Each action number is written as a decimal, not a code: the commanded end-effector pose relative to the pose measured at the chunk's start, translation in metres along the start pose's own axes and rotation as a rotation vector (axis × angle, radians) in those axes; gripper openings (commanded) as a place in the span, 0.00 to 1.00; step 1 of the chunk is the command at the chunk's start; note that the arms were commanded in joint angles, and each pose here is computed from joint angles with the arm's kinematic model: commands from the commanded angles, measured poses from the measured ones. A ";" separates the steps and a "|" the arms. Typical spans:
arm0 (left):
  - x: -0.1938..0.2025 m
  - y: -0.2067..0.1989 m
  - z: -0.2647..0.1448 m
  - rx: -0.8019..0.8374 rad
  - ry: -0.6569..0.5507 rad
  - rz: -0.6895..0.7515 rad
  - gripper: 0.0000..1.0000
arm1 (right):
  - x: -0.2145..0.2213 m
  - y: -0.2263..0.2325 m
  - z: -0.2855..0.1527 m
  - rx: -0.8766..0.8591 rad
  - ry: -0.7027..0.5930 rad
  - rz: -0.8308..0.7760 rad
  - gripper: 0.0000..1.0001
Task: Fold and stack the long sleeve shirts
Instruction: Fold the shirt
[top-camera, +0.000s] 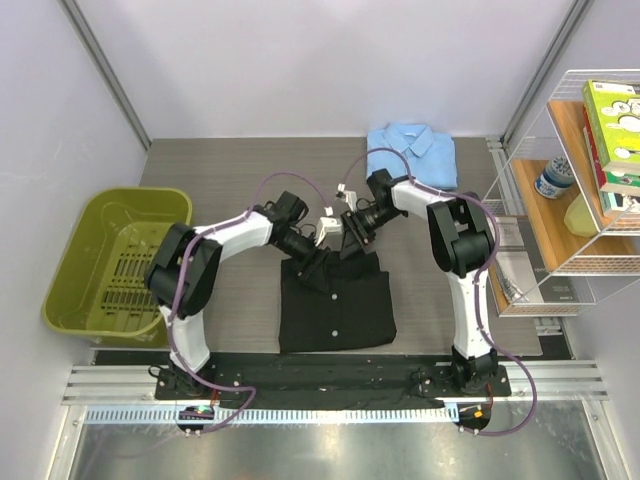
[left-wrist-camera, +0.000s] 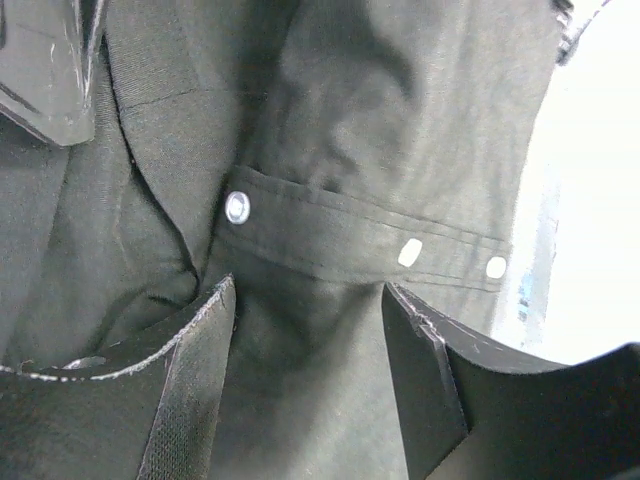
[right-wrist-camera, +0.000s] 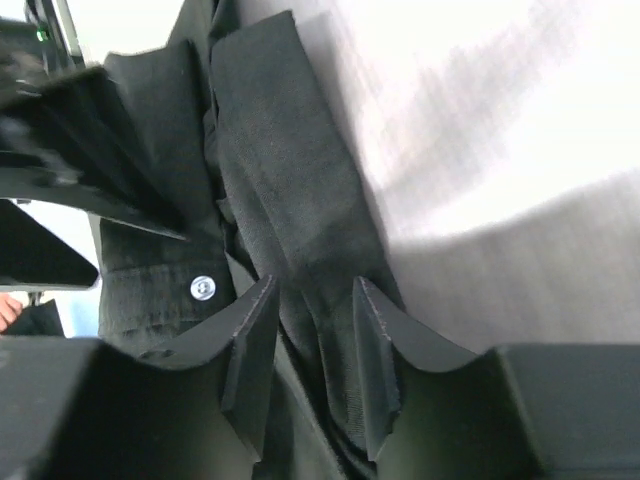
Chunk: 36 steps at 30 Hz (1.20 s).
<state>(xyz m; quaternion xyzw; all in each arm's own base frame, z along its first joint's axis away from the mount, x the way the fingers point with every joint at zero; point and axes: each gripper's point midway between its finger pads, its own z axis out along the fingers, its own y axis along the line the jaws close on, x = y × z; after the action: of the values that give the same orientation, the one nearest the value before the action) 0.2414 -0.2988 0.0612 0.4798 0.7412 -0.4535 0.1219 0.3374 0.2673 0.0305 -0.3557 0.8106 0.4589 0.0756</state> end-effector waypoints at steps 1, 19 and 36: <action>-0.018 -0.034 -0.016 0.016 -0.061 0.088 0.61 | -0.006 0.025 -0.022 0.053 -0.010 -0.064 0.45; -0.023 -0.018 0.009 -0.095 0.004 0.276 0.57 | -0.040 0.047 -0.016 -0.054 -0.058 0.083 0.35; -0.020 -0.026 0.000 -0.072 0.087 0.204 0.00 | -0.002 -0.001 0.013 0.008 0.050 0.049 0.28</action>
<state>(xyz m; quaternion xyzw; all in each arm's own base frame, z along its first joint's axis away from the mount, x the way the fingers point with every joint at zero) 0.2245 -0.3129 0.0730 0.5698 0.7043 -0.3912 0.1619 0.3295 0.2816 0.0254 -0.3166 0.8254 0.4667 0.0241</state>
